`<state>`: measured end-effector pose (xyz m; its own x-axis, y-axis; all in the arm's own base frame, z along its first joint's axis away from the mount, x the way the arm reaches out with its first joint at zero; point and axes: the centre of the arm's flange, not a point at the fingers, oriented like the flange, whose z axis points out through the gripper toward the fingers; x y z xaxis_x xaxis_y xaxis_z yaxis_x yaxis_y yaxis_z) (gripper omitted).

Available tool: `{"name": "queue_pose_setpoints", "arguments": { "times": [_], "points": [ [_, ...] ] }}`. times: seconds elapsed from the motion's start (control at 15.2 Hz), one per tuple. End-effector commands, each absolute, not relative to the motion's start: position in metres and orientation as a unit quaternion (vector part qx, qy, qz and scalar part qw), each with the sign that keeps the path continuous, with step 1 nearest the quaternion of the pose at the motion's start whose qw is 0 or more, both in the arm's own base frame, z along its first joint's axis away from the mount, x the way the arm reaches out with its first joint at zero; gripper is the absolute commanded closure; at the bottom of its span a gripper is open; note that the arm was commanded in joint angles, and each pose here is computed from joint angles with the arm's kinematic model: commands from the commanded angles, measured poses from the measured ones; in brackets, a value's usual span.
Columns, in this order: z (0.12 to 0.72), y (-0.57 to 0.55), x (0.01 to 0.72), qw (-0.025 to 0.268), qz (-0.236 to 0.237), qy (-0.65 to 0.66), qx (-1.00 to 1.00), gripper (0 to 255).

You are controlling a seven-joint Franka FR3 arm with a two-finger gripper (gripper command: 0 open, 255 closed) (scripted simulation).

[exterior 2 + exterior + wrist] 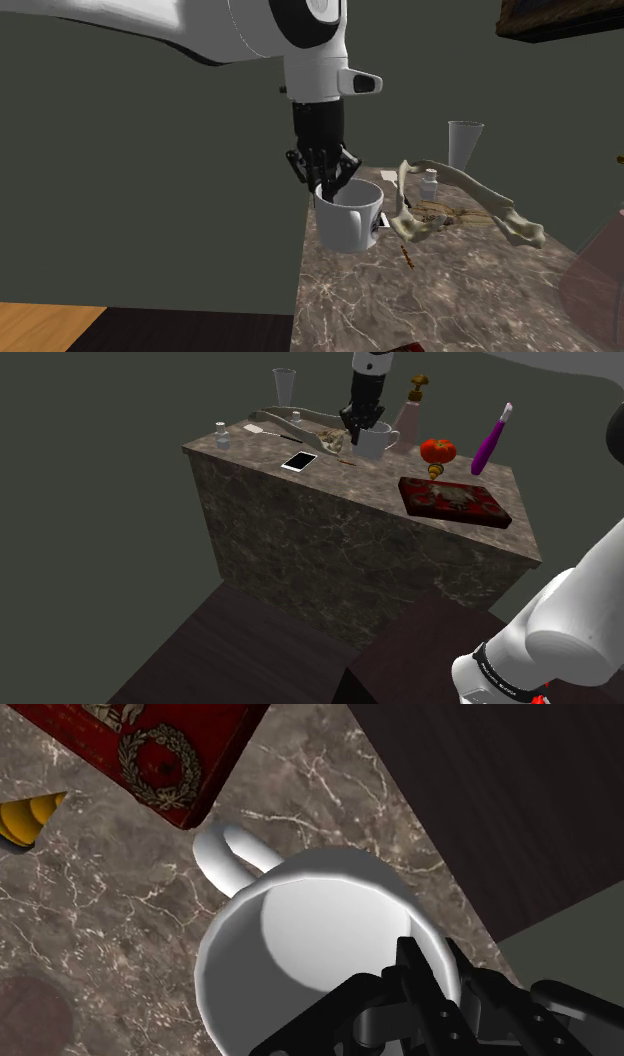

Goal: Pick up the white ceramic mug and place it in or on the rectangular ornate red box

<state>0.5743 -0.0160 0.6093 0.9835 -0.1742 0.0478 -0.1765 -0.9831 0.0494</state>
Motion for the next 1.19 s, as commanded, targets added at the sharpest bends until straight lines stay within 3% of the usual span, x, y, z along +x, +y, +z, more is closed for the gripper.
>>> {"name": "queue_pose_setpoints", "arguments": {
  "times": [0.0,1.12],
  "points": [
    [0.612,-0.032,0.552,0.027,0.022,-0.088,0.996,255],
    [0.62,-0.16,0.368,0.027,0.022,-0.088,0.996,255]
  ]
}}
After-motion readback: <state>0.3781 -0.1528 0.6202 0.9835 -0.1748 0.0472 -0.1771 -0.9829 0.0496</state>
